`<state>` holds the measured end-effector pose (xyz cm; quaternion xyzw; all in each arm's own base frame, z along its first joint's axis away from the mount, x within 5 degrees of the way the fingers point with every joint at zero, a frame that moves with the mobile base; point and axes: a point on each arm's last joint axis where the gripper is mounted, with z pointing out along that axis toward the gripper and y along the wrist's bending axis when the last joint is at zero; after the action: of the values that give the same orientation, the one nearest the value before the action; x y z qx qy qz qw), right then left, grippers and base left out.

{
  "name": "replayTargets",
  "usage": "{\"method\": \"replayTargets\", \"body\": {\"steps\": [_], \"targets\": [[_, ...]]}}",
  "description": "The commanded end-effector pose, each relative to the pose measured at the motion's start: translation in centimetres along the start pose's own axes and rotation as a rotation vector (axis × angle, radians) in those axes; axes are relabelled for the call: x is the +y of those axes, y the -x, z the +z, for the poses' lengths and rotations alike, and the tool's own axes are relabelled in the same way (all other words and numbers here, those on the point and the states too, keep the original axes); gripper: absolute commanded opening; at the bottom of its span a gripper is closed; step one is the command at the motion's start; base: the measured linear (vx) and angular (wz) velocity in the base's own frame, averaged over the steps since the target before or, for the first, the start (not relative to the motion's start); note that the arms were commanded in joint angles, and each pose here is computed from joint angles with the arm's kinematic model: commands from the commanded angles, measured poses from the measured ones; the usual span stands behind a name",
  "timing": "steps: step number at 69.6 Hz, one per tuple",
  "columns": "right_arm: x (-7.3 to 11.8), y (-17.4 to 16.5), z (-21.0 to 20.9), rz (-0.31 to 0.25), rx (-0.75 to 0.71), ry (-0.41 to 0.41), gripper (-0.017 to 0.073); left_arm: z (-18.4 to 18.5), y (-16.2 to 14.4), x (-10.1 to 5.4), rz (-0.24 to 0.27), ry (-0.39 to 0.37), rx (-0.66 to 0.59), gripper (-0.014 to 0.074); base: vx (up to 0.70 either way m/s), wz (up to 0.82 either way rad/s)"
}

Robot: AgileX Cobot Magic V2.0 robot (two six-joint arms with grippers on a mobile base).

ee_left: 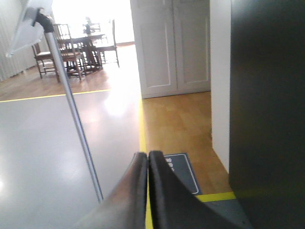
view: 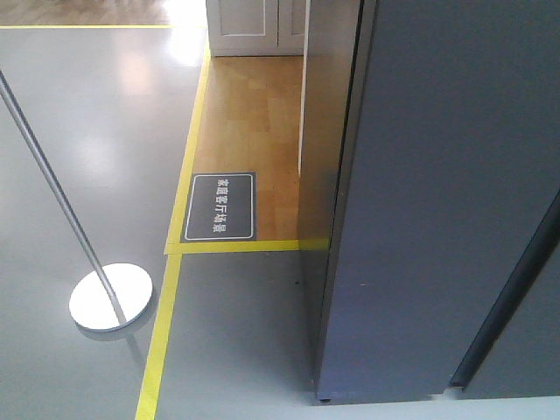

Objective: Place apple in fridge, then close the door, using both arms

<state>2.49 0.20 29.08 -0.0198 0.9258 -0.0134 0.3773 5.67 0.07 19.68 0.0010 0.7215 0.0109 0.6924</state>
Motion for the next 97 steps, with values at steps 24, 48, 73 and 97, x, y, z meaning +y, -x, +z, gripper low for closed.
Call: {"method": "replayTargets", "body": {"steps": [24, 48, 73, 97], "targets": [[-0.1, 0.9, -0.4, -0.004, -0.060, -0.010, -0.0003, -0.4, 1.6, -0.1, -0.061, -0.032, -0.121, -0.0006, 0.00, 0.00], [-0.1, 0.9, -0.4, -0.004, -0.061, -0.010, -0.0003, -0.3, 0.9, -0.2, -0.049, -0.044, -0.061, -0.0006, 0.00, 0.00], [-0.1, 0.9, -0.4, -0.004, -0.060, -0.010, -0.0003, -0.1, 0.1, -0.4, -0.039, -0.066, -0.078, -0.0006, 0.00, 0.00], [-0.1, 0.9, -0.4, -0.004, -0.060, -0.010, -0.0003, -0.2, 0.8, -0.3, -0.040, -0.067, -0.151, -0.0006, 0.00, 0.00]]}}
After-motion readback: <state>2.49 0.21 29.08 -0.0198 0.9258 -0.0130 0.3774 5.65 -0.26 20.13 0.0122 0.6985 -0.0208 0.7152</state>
